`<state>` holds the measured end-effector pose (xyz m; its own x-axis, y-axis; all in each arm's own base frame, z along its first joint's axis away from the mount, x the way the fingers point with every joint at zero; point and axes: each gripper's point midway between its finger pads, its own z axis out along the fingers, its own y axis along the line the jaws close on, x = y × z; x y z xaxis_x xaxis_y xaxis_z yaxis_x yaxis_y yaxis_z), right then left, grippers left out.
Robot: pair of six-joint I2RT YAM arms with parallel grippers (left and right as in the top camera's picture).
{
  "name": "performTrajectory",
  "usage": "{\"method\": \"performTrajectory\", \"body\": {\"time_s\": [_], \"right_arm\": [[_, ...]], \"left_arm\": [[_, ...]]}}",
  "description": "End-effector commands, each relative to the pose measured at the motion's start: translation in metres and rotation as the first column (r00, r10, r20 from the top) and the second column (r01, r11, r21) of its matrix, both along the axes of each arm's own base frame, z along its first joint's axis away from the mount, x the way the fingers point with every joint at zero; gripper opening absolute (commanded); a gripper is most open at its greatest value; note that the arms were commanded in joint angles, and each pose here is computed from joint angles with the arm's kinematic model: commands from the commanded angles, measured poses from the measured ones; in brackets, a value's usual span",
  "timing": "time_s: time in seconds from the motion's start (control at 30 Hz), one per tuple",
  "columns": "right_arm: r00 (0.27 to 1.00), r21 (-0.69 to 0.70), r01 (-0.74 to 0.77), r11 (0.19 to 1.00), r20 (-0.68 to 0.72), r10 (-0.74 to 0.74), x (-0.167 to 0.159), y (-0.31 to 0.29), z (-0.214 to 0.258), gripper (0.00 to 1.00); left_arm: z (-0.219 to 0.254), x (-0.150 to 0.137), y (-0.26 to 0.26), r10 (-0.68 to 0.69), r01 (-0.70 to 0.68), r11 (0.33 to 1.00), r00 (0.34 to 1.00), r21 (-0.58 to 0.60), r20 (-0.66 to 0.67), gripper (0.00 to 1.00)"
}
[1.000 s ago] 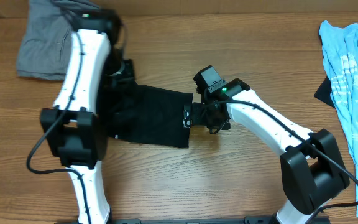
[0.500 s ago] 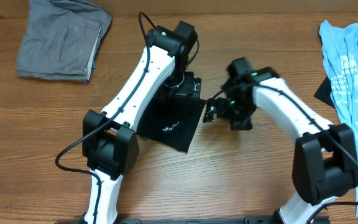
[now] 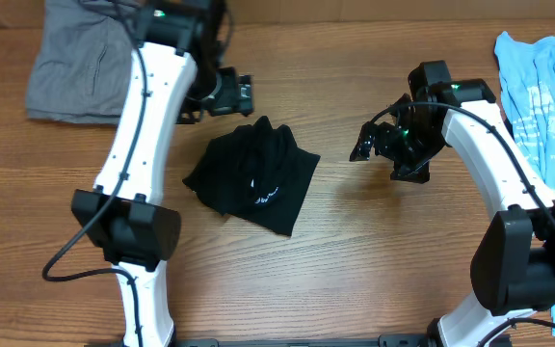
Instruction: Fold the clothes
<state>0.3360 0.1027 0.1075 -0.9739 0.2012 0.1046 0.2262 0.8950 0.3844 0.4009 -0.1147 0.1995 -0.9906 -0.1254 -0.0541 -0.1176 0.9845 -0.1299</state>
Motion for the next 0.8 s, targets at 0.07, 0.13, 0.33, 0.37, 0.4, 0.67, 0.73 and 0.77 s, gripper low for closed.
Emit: {"method": "performTrajectory", "body": {"time_s": [0.07,0.13,0.33,0.37,0.4,0.67,0.73,0.77], "right_arm": [[0.998,0.024,-0.014,1.000,0.065,0.013,0.007,0.005,0.018,1.00],[0.998,0.023,-0.015,1.000,0.065,0.013,0.007,0.006,0.018,1.00],[0.998,0.023,-0.015,1.000,0.065,0.013,0.007,0.006,0.018,1.00],[0.998,0.023,-0.015,1.000,0.065,0.013,0.007,0.006,0.018,1.00],[0.998,0.023,-0.015,1.000,0.065,0.013,0.007,0.006,0.018,1.00],[0.998,0.023,-0.015,1.000,0.064,0.013,0.007,0.006,0.018,1.00],[0.998,0.023,-0.015,1.000,0.064,0.013,0.006,0.006,0.018,1.00],[0.998,0.023,-0.015,1.000,0.064,0.013,0.006,0.006,0.018,1.00]], "left_arm": [[-0.053,-0.002,0.002,-0.053,0.057,0.997,0.996,0.044,-0.077,1.00],[-0.072,-0.002,-0.011,-0.075,0.076,0.997,0.994,0.019,-0.082,0.99],[-0.110,-0.022,-0.053,-0.175,0.163,0.982,0.976,-0.094,-0.128,0.94],[-0.116,-0.027,-0.059,-0.196,0.182,0.978,0.971,-0.106,-0.141,0.93],[-0.122,-0.036,-0.068,-0.227,0.212,0.971,0.961,-0.113,-0.155,0.93],[-0.134,-0.074,-0.115,-0.367,0.353,0.930,0.912,-0.105,-0.183,0.97],[-0.141,-0.082,-0.121,-0.390,0.380,0.921,0.900,-0.087,-0.193,0.98],[-0.147,-0.084,-0.123,-0.395,0.385,0.919,0.897,-0.088,-0.197,0.99]]}}
